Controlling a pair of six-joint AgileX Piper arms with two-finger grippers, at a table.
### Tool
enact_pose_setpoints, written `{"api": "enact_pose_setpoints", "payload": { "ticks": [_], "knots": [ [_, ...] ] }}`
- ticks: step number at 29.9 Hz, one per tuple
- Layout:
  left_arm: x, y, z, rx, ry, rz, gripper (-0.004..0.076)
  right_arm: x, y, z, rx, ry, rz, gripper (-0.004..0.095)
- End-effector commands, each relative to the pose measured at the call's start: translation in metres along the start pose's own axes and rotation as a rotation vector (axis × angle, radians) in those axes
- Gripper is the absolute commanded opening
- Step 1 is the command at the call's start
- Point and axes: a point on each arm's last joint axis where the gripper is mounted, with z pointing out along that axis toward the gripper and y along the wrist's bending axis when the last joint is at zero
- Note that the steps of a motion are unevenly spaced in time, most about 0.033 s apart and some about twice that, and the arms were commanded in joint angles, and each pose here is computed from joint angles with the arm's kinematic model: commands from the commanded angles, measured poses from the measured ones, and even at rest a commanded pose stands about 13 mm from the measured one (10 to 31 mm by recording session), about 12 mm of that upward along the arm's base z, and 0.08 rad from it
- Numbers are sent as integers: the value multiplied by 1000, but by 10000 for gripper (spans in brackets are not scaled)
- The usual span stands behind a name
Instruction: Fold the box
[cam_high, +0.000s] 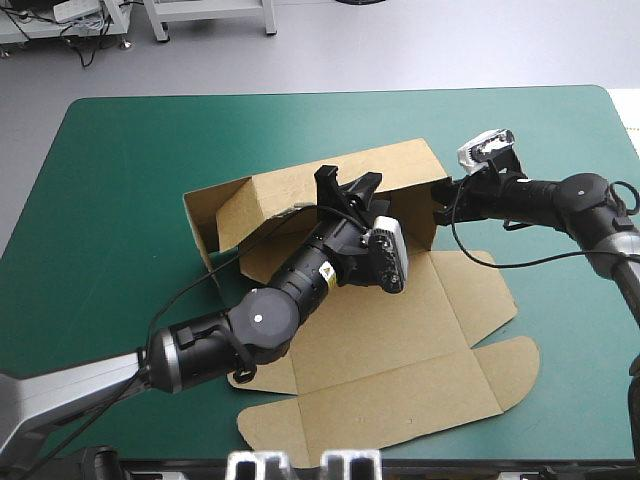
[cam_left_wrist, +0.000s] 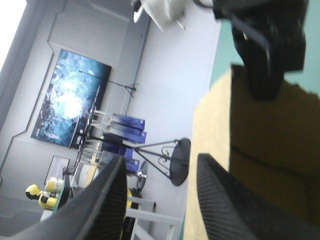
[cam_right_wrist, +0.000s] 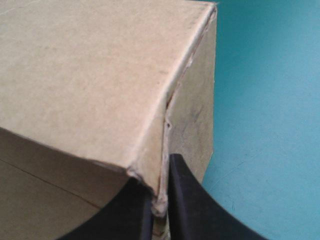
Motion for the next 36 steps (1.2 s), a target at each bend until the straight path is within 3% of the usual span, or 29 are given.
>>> {"api": "enact_pose_setpoints", "payload": {
  "ticks": [1,4,8,14,19,24,32,36],
  "knots": [
    [-15,45,-31,-143,-84,-91,280,-3,8,-6,-38,16,7,-3],
    [-7,66,-37,-228,-40,-160,193,-4,12,-10,-55,17,17,-3],
    [14,94,-36,-319,46,-256,-8,-12,18,-24,-30,-17,23,-3],
    [71,137,-27,-346,141,-532,0,-24,35,-61,30,-15,29,-3],
    [134,170,-35,-434,219,-848,0,-40,52,-89,-6,22,76,-3],
    [181,179,-48,-476,327,-1032,0,-61,55,-104,-8,84,106,-3],
    [198,166,-53,-275,418,-1192,0,-79,14,-55,-37,231,167,-3],
    [205,156,-57,-168,489,-1286,0,-84,-9,-25,-28,233,173,-3]
  ]
}}
